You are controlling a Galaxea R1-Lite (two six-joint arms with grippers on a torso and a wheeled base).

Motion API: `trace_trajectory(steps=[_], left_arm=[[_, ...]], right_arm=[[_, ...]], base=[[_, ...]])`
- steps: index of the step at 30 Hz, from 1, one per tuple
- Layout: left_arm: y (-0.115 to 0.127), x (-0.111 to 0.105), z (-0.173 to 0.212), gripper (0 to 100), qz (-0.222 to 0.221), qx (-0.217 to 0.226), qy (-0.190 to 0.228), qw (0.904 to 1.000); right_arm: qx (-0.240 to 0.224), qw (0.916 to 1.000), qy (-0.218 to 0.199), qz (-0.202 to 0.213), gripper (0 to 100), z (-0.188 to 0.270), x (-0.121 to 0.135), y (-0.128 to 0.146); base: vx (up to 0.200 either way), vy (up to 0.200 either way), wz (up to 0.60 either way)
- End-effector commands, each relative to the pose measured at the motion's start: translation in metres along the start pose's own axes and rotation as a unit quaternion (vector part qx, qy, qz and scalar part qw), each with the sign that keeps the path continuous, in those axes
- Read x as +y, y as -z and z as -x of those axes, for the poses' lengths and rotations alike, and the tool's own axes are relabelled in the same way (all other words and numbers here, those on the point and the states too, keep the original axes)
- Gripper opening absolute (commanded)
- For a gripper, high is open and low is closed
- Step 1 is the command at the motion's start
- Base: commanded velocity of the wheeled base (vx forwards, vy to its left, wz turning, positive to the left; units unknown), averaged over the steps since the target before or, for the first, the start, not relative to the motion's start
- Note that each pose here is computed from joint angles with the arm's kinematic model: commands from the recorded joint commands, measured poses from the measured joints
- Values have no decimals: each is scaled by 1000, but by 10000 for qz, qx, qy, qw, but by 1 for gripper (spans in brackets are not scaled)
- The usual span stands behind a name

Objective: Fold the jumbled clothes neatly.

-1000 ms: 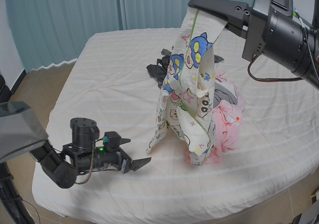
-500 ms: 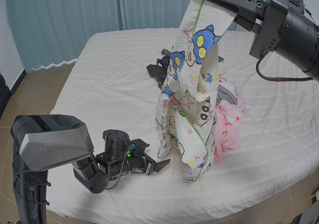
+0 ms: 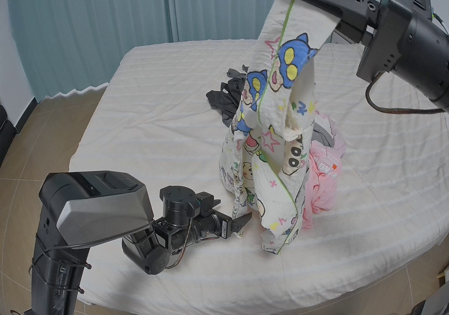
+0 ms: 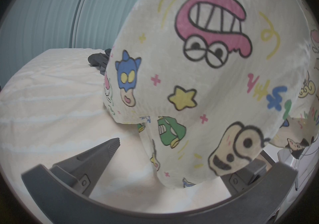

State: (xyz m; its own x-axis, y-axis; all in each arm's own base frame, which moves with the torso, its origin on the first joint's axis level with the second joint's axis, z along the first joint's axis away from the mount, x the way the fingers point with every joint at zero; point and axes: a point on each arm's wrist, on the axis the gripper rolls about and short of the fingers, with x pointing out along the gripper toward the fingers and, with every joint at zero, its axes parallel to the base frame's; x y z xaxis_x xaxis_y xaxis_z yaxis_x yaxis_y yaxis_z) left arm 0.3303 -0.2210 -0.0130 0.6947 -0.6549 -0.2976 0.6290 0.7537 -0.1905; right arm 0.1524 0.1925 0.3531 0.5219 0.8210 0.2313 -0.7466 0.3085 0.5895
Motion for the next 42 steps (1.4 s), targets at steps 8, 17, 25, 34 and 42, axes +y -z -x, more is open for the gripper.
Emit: trace_trajectory(steps=[8, 17, 25, 34, 42], left_arm=[[3, -9, 12, 0, 218, -59, 72, 9997], [-18, -12, 50, 0, 122, -922, -655, 9935], [-71, -15, 95, 0, 189, -1750, -1065, 9786], [-150, -19, 159, 0, 177, -3316, -1580, 9299], [-215, -25, 218, 0, -51, -4067, -1751, 8966]], right_arm=[[-245, 9983, 511, 107, 0, 19, -23, -12], [-552, 9873, 1471, 227, 0, 54, -63, -20], [-727, 9727, 2190, 261, 0, 74, -93, -22], [-1103, 9639, 2383, 446, 0, 93, -89, -34], [-1345, 9592, 2290, 973, 0, 99, -77, -46]], base=[[0, 0, 0], [0, 0, 0], [0, 0, 0], [0, 0, 0], [0, 0, 0]])
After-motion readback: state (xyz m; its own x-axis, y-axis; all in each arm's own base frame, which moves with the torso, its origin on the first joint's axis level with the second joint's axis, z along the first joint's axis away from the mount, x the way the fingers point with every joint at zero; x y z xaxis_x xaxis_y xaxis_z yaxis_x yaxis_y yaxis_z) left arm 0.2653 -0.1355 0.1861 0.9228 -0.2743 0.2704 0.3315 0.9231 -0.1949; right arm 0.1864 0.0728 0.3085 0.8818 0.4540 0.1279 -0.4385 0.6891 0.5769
